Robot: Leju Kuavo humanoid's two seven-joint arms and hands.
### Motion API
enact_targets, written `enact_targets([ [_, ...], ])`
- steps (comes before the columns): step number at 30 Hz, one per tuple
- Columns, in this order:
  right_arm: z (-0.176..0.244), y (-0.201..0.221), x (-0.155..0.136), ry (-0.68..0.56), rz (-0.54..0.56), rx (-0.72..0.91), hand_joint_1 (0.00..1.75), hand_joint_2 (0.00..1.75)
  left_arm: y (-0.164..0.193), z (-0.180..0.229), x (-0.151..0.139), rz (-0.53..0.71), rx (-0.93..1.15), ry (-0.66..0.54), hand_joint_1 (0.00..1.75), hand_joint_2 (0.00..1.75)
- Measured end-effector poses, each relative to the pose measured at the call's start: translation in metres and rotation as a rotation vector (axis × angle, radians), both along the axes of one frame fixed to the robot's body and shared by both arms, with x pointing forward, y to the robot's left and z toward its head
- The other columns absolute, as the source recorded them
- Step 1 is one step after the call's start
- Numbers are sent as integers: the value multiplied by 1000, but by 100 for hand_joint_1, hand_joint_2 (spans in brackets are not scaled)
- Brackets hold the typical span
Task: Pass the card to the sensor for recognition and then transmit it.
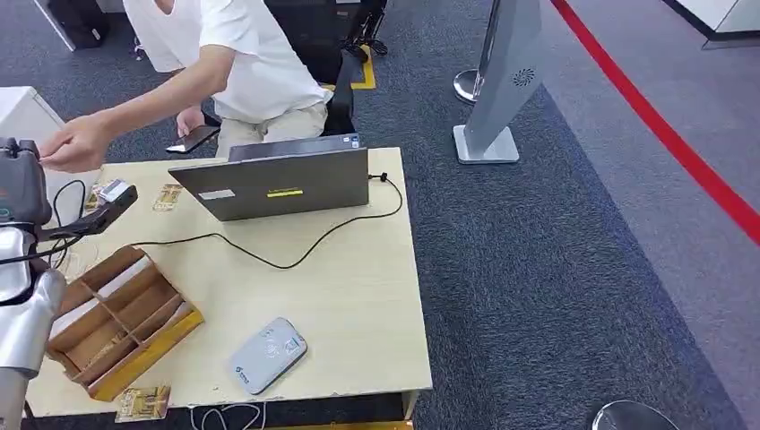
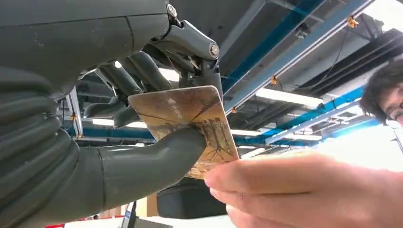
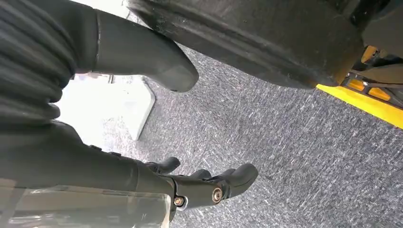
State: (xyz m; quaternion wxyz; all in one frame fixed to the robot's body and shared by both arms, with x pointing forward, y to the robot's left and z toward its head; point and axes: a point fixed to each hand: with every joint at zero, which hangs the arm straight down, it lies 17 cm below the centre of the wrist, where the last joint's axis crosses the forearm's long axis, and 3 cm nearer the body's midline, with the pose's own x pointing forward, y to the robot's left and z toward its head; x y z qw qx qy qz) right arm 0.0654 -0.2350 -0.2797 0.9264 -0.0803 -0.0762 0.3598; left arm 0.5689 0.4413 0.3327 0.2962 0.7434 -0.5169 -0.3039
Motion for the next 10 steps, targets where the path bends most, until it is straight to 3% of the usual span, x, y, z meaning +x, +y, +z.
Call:
enact_targets([
  [9,0,0,0,-2,1,2,0,175,3,-12,4,9,-8,35,175,175],
  [10,0,1,0,-3,1,3,0,175,3,-13,4,9,-8,36,0,175],
])
